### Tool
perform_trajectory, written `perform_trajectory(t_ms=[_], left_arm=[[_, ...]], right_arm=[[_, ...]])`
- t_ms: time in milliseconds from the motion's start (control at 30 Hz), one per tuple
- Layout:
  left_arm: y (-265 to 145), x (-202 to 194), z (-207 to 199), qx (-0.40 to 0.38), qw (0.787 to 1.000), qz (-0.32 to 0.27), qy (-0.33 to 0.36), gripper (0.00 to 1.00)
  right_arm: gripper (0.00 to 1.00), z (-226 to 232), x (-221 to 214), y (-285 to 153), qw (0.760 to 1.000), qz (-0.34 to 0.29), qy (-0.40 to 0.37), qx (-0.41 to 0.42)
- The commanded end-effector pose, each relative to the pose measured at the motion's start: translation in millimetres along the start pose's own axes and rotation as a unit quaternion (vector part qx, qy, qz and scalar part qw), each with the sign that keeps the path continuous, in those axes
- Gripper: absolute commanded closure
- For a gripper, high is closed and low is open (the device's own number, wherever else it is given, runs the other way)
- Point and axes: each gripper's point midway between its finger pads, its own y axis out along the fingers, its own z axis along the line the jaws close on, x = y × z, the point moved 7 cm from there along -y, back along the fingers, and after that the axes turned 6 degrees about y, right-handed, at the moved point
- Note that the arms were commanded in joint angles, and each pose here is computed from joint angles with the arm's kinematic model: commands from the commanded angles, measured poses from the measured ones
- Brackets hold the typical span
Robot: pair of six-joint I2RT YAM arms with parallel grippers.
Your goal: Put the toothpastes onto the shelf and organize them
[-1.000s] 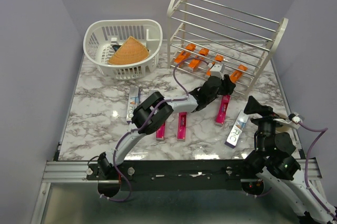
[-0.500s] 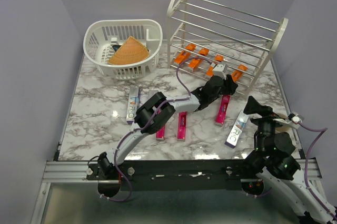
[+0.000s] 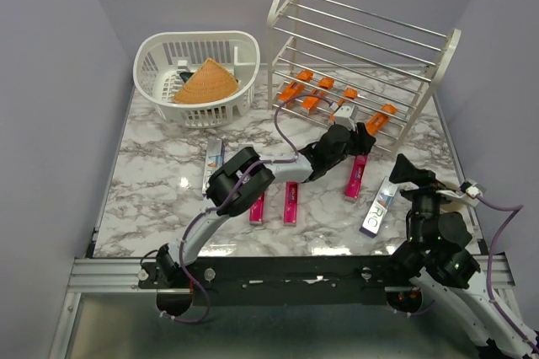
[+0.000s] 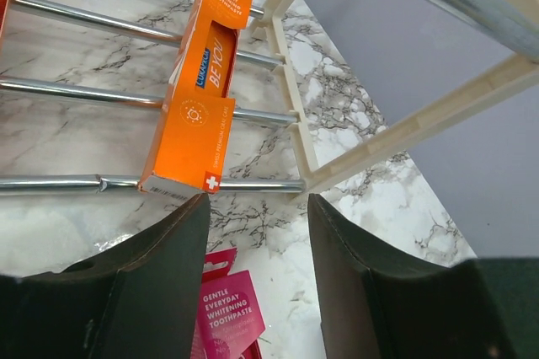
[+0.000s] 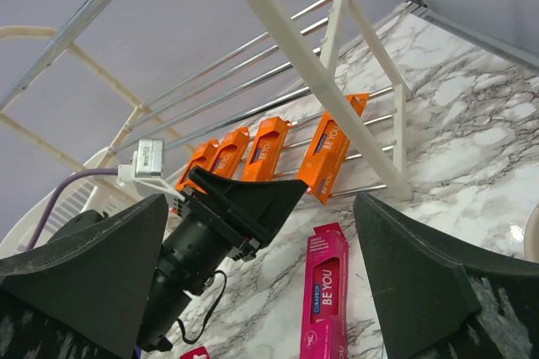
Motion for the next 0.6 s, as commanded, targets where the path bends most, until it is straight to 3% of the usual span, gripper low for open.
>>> perform_trajectory(t_ms=[0, 133, 300, 333, 367, 433, 467, 567], left_arm=[[-15, 29, -16, -0.016, 0.999, -0.037, -0.003, 0.39], [-40, 55, -16, 0.002, 0.999, -0.054, 0.003, 0.36], [-89, 62, 19, 0.075, 0.996, -0.044, 0.016, 0.32], [-102, 79, 17, 0.082, 0.995, -0.056, 0.018, 0.31], [-115, 68, 29, 0.107, 0.993, -0.029, 0.027, 0.3], [-140, 87, 32, 0.138, 0.989, -0.041, 0.03, 0.28], [-154, 76, 43, 0.165, 0.985, -0.011, 0.041, 0.26], [-192, 89, 50, 0.213, 0.976, -0.013, 0.047, 0.22]], right_arm=[[0.0, 0, 0, 0, 1.0, -0.007, 0.004, 0.005], [0.0, 8, -5, 4, 1.0, 0.004, -0.017, 0.02], [0.0, 28, -10, 12, 0.996, 0.041, -0.073, 0.04], [0.0, 31, -12, 14, 0.994, 0.051, -0.091, 0.037], [0.0, 34, -21, 18, 0.99, 0.071, -0.117, 0.034], [0.0, 44, -23, 23, 0.986, 0.089, -0.14, 0.036], [0.0, 47, -35, 27, 0.979, 0.112, -0.166, 0.033], [0.01, 56, -42, 36, 0.971, 0.134, -0.199, 0.017]])
